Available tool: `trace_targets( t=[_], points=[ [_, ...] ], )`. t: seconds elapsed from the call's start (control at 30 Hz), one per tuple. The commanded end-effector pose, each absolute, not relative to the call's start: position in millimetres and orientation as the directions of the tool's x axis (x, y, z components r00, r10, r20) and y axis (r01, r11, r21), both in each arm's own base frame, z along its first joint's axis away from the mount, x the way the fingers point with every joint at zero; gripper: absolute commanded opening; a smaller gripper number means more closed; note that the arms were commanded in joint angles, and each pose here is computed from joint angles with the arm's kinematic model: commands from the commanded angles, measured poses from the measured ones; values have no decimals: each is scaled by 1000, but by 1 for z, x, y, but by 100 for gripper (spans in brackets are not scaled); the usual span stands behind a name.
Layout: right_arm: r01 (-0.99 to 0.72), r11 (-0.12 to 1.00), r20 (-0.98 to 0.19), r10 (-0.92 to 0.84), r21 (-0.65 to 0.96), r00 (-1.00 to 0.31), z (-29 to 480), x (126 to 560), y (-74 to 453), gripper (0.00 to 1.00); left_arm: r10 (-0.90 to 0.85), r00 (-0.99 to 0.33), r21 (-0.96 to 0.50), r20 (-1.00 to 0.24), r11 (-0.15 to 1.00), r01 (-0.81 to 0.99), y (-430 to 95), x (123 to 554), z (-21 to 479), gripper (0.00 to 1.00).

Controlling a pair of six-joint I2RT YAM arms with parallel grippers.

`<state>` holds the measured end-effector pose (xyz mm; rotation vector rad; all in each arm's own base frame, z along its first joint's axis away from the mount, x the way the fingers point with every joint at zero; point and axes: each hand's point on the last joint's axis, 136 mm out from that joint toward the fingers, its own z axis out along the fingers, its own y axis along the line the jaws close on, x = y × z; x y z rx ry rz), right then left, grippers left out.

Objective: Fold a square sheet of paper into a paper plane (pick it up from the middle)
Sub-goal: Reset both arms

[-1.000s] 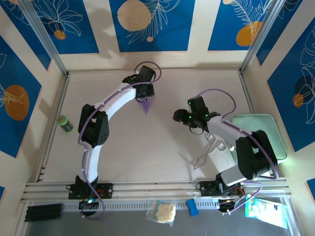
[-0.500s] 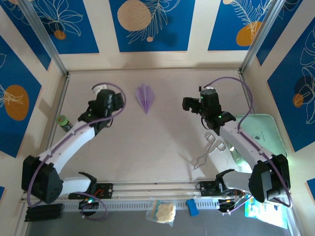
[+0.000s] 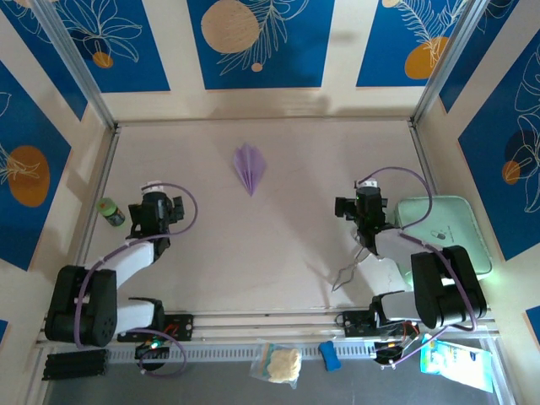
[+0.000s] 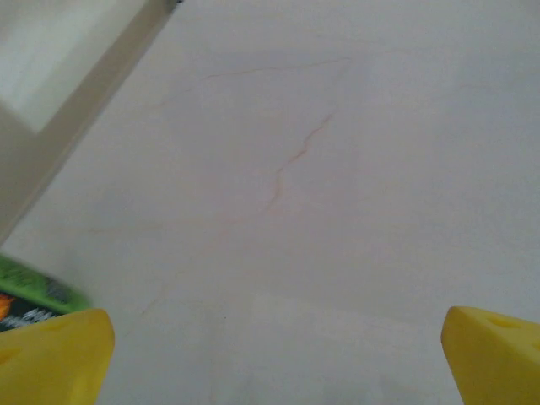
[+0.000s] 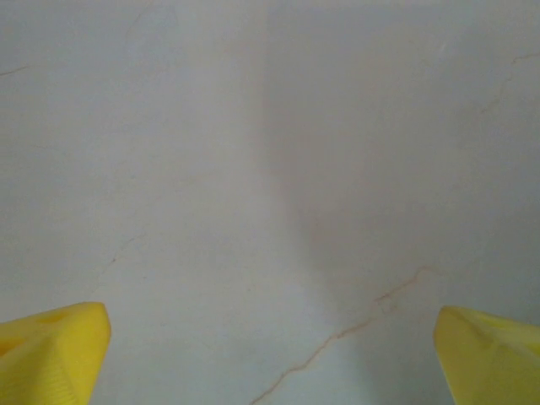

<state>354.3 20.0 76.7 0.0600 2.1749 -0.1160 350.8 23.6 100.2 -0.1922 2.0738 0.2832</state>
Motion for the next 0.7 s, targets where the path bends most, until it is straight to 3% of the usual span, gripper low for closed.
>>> trace_targets(
  t=[0.0, 0.23, 0.4, 0.67],
  points=[
    [12, 1000, -924, -21, -28, -382, 117, 376, 28, 99, 50, -298, 76, -953, 994, -77, -3, 374, 131, 99],
    [-58, 996, -945, 38, 60, -325, 123, 376, 23, 99, 67, -213, 62, -975, 998, 28, -17, 376, 116, 99],
    [-112, 990, -955, 51, 87, -294, 113, 379, 30, 99, 63, -243, 59, -968, 998, 23, -16, 384, 102, 99],
    [-98, 992, -933, 42, 82, -357, 94, 394, 30, 99, 70, -320, 78, -945, 997, -12, -11, 396, 92, 99]
  ],
)
